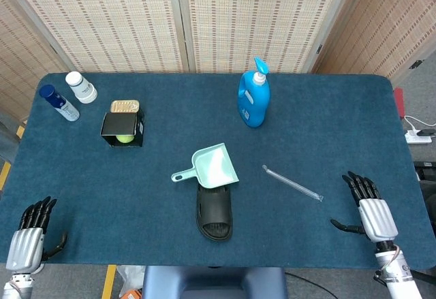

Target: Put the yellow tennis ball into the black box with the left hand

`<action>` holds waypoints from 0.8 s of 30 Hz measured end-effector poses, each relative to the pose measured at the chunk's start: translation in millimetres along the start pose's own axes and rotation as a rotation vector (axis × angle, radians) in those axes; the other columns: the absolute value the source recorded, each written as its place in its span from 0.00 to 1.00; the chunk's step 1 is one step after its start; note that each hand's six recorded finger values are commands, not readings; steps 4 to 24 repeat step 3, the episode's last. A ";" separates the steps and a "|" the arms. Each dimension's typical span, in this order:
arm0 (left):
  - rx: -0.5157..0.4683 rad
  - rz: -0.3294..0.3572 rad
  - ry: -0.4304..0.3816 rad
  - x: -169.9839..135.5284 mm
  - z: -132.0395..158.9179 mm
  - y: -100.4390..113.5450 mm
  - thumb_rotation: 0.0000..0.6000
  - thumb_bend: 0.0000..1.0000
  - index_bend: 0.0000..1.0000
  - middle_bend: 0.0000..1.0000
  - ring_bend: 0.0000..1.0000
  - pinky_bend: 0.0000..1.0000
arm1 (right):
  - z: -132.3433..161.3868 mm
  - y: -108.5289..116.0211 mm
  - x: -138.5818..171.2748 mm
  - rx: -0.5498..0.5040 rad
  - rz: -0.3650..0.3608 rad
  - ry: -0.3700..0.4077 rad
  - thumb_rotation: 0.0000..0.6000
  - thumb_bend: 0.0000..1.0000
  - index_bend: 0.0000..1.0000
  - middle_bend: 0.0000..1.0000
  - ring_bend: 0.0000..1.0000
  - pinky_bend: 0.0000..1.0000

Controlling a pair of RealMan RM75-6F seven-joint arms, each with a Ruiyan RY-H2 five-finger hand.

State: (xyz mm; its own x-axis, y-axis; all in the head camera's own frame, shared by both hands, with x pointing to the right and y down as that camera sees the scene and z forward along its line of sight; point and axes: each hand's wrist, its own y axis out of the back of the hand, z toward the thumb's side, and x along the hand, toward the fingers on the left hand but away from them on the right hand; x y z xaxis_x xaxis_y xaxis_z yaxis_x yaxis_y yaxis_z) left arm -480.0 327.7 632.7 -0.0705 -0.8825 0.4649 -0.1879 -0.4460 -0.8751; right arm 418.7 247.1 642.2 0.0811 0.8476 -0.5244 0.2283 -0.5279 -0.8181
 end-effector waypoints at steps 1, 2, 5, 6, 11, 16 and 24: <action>-0.018 0.000 -0.006 -1.3 3.7 -1.2 0.57 0.43 0.00 0.00 0.00 0.00 | 0.1 0.1 0.1 -0.002 -0.001 0.001 1.00 0.00 0.00 0.00 0.00 0.00; -0.032 -0.001 -0.012 -1.8 7.2 -2.4 0.57 0.43 0.00 0.00 0.00 0.00 | 0.4 0.3 0.2 -0.003 -0.002 0.002 1.00 0.00 0.00 0.00 0.00 0.00; -0.044 -0.002 -0.016 -1.9 10.5 -3.5 0.56 0.43 0.00 0.00 0.00 0.00 | 0.8 0.5 0.4 -0.005 -0.003 0.004 1.00 0.00 0.00 0.00 0.00 0.00; -0.044 -0.002 -0.016 -1.9 10.5 -3.5 0.56 0.43 0.00 0.00 0.00 0.00 | 0.8 0.5 0.4 -0.005 -0.003 0.004 1.00 0.00 0.00 0.00 0.00 0.00; -0.044 -0.002 -0.016 -1.9 10.5 -3.5 0.56 0.43 0.00 0.00 0.00 0.00 | 0.8 0.5 0.4 -0.005 -0.003 0.004 1.00 0.00 0.00 0.00 0.00 0.00; -0.044 -0.002 -0.016 -1.9 10.5 -3.5 0.56 0.43 0.00 0.00 0.00 0.00 | 0.8 0.5 0.4 -0.005 -0.003 0.004 1.00 0.00 0.00 0.00 0.00 0.00; -0.044 -0.002 -0.016 -1.9 10.5 -3.5 0.56 0.43 0.00 0.00 0.00 0.00 | 0.8 0.5 0.4 -0.005 -0.003 0.004 1.00 0.00 0.00 0.00 0.00 0.00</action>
